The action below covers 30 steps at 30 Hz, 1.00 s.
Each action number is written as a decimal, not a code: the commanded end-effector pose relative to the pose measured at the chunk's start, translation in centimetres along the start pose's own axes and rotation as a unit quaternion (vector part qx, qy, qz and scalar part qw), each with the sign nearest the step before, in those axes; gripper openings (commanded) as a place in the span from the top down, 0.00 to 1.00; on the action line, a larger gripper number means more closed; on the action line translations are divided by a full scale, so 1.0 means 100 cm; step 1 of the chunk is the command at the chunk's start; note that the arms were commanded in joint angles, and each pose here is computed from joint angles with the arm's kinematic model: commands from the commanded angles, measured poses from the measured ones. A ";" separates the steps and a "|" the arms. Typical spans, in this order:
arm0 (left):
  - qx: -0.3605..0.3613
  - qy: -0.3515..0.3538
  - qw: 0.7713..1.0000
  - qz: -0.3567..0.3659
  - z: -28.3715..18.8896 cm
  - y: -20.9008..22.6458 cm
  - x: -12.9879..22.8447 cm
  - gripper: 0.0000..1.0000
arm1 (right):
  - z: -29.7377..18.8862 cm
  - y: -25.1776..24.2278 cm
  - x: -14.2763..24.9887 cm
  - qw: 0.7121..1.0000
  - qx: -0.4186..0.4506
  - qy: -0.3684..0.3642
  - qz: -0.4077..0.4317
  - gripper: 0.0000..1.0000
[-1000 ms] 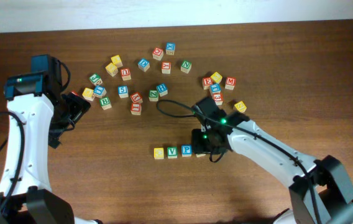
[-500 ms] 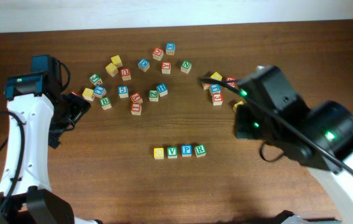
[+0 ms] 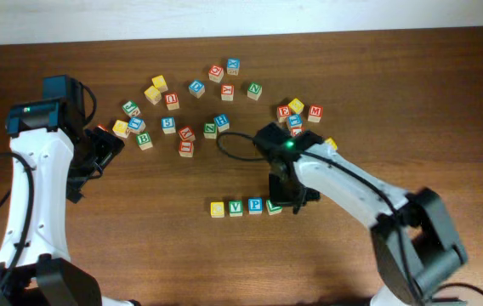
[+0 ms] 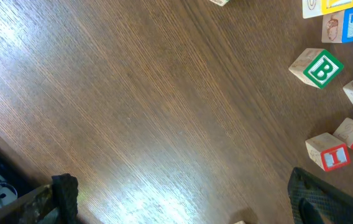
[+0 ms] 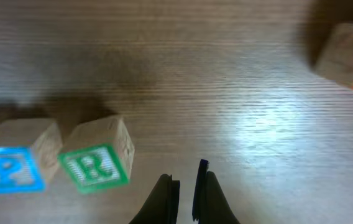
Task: Spell out CVPR
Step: 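Lift the right gripper away from the row of blocks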
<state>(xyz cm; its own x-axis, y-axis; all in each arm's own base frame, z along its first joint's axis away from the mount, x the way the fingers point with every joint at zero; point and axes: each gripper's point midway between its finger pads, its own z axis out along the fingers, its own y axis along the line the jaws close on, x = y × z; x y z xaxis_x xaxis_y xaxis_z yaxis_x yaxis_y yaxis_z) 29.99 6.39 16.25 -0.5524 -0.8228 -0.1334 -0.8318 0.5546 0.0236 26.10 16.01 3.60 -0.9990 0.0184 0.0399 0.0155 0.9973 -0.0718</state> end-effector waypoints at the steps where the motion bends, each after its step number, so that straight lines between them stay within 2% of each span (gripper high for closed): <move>1: -0.002 -0.002 1.000 -0.008 0.000 0.002 -0.002 0.01 | 0.015 0.008 0.011 0.999 -0.016 0.035 -0.004 0.96; 4: -0.002 -0.002 1.000 -0.008 0.000 0.002 -0.002 0.01 | 0.019 0.005 0.013 0.999 -0.021 0.042 0.001 0.96; 7: -0.002 -0.002 1.000 -0.008 0.000 0.002 -0.002 0.01 | 0.027 0.012 0.018 0.995 -0.073 0.064 -0.011 0.96; 16: -0.002 -0.002 1.000 -0.008 0.000 0.002 -0.002 0.01 | 0.028 0.008 0.014 0.995 -0.079 0.065 0.001 0.96; 19: -0.002 -0.002 1.000 -0.008 0.000 0.002 -0.002 0.01 | 0.024 0.026 0.015 0.988 -0.133 0.071 -0.026 0.96; 26: -0.002 -0.002 1.000 -0.008 0.000 0.002 -0.002 0.01 | 0.024 0.025 0.014 0.989 -0.130 0.071 -0.024 0.96; 30: -0.002 -0.002 1.000 -0.008 0.000 0.002 -0.002 0.01 | 0.017 0.009 0.006 0.989 -0.134 0.068 0.005 0.96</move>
<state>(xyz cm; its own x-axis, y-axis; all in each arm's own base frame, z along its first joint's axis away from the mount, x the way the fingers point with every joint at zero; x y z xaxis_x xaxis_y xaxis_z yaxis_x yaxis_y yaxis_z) 29.98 6.39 16.25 -0.5525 -0.8228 -0.1332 -0.8318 0.5546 0.0238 25.11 17.93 1.42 -0.9854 -0.0193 0.1692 0.0135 0.9816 0.1905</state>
